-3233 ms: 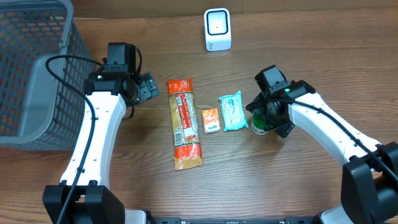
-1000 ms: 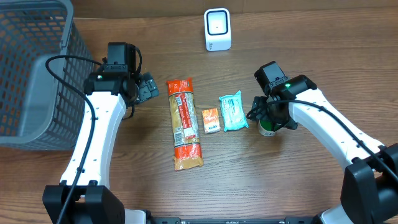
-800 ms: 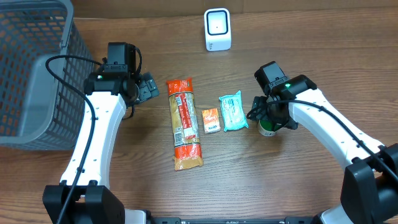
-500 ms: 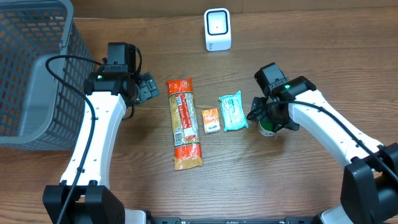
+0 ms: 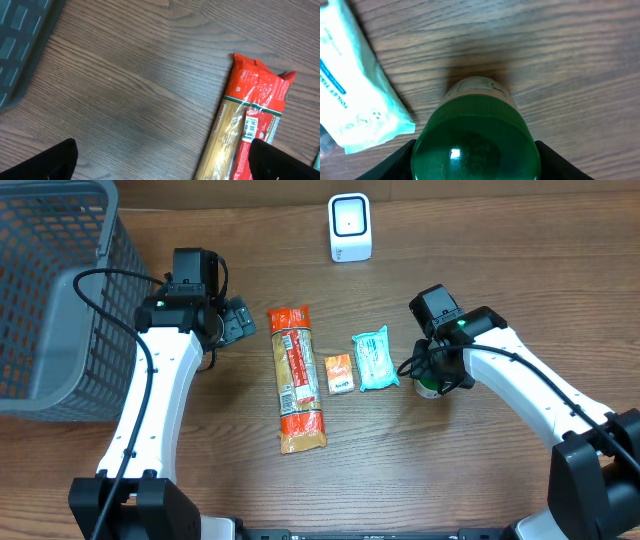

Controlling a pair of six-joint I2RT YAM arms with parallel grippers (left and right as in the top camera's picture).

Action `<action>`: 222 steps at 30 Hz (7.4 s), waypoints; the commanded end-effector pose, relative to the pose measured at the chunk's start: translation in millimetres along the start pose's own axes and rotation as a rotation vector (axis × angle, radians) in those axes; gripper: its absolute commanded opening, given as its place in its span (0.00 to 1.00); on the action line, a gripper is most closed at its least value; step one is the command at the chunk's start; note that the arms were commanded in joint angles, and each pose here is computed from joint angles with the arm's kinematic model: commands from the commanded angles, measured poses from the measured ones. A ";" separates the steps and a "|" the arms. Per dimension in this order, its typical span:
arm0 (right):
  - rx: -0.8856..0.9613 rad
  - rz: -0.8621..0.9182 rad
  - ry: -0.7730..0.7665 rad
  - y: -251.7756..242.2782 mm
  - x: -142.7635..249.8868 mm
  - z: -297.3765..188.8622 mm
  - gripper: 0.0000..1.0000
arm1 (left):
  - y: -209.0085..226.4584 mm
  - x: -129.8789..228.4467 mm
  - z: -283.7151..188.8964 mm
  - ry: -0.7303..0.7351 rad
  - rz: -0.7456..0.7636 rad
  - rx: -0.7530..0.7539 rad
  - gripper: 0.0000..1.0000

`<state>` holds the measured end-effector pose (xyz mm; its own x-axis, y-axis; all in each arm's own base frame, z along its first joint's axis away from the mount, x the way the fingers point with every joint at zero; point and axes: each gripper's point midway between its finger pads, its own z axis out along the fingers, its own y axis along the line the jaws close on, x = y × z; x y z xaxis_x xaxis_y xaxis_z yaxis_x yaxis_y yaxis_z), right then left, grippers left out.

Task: Scan the item barcode

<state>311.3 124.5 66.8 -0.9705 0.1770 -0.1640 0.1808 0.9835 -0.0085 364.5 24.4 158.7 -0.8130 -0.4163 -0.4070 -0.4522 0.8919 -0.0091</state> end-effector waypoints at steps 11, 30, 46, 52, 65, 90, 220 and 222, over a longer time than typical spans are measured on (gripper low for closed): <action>0.080 -0.095 -0.050 -14.0 -8.6 0.6 0.91 | 1.8 -1.3 1.2 -0.004 0.014 -0.013 1.00; 0.029 -0.047 -0.035 -5.1 -6.3 1.5 0.69 | 1.8 -1.3 1.2 -0.004 0.014 -0.013 1.00; 0.004 -0.248 -0.085 3.4 -18.2 0.9 1.00 | 1.8 -1.3 1.2 -0.004 0.014 -0.013 1.00; -0.013 -0.148 -0.094 6.3 -20.5 0.6 1.00 | 1.8 -1.3 1.2 -0.004 0.014 -0.013 1.00; -0.068 0.123 -0.003 12.3 -2.4 3.3 0.86 | 1.8 -1.3 1.2 -0.004 0.014 -0.013 1.00; 0.050 -0.337 -0.005 -10.3 0.7 4.6 0.67 | 1.8 -1.3 1.2 -0.004 0.014 -0.013 1.00; 0.006 -0.188 -0.024 7.5 -11.6 30.7 1.00 | 1.8 -1.3 1.2 -0.004 0.014 -0.013 1.00; 0.003 -0.188 -0.028 8.1 -12.5 30.7 1.00 | 1.8 -1.3 1.2 -0.004 0.014 -0.013 1.00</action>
<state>327.0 131.1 37.7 -0.9851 -0.0206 -0.1710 -0.0143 0.9992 -0.0380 364.5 24.4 158.7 -0.8144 -0.4136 -0.4070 -0.4497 0.8932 -0.0079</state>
